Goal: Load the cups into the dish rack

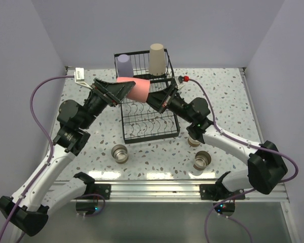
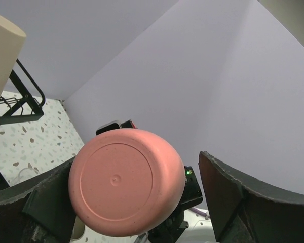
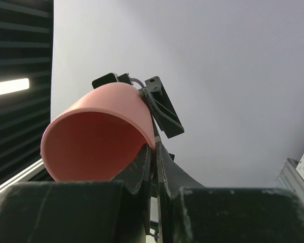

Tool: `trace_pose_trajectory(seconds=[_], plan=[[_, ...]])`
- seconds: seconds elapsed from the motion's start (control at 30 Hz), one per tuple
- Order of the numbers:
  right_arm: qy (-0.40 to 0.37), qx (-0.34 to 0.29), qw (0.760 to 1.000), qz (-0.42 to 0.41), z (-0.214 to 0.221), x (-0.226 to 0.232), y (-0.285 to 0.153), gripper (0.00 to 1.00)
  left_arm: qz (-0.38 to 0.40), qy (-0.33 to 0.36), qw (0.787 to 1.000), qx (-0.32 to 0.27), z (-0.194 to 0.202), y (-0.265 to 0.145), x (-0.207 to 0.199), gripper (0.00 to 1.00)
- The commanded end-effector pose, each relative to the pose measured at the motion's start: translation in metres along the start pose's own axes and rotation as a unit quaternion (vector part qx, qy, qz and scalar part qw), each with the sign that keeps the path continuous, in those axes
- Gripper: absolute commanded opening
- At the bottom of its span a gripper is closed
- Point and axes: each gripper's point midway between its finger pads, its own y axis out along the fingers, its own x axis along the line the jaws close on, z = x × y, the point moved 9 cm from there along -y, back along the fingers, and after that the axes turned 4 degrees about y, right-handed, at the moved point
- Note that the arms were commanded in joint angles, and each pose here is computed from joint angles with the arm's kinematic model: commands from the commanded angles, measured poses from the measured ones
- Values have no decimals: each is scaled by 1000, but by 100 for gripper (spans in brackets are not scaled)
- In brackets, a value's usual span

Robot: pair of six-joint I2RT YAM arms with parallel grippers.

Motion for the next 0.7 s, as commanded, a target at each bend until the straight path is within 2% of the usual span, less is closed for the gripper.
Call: trace_pose_trajectory(seconds=[0.0, 0.07, 0.3, 0.37, 0.4, 0.47, 0.5, 0.6, 0.63, 0.67], plan=[[12, -21, 999, -42, -5, 12, 4, 0, 23, 18, 999, -22, -13, -4, -19, 90], [17, -22, 999, -46, -6, 9, 5, 0, 22, 19, 999, -21, -13, -5, -19, 89], [24, -27, 998, -45, -6, 8, 4, 0, 24, 18, 999, -23, -13, -6, -19, 77], [24, -26, 998, -49, -6, 8, 5, 0, 25, 17, 999, -22, -13, -6, -20, 67], [24, -24, 998, -49, -6, 8, 5, 0, 25, 17, 999, -22, -13, -6, -20, 52], [24, -22, 999, -41, -6, 6, 4, 0, 23, 17, 999, -19, -13, -6, -19, 35], [19, -19, 999, -39, -5, 8, 3, 0, 20, 17, 999, -18, -12, -6, -19, 18], [3, -13, 1000, -12, -4, 2, 0, 0, 6, 25, 1000, -13, -13, -4, -16, 0], [2, -11, 1000, 3, -2, 2, -2, 6, 2, 29, 999, -12, -13, -4, -16, 0], [-2, -6, 1000, 13, -3, 0, -4, 28, -4, 32, 999, -10, -14, -4, -16, 0]])
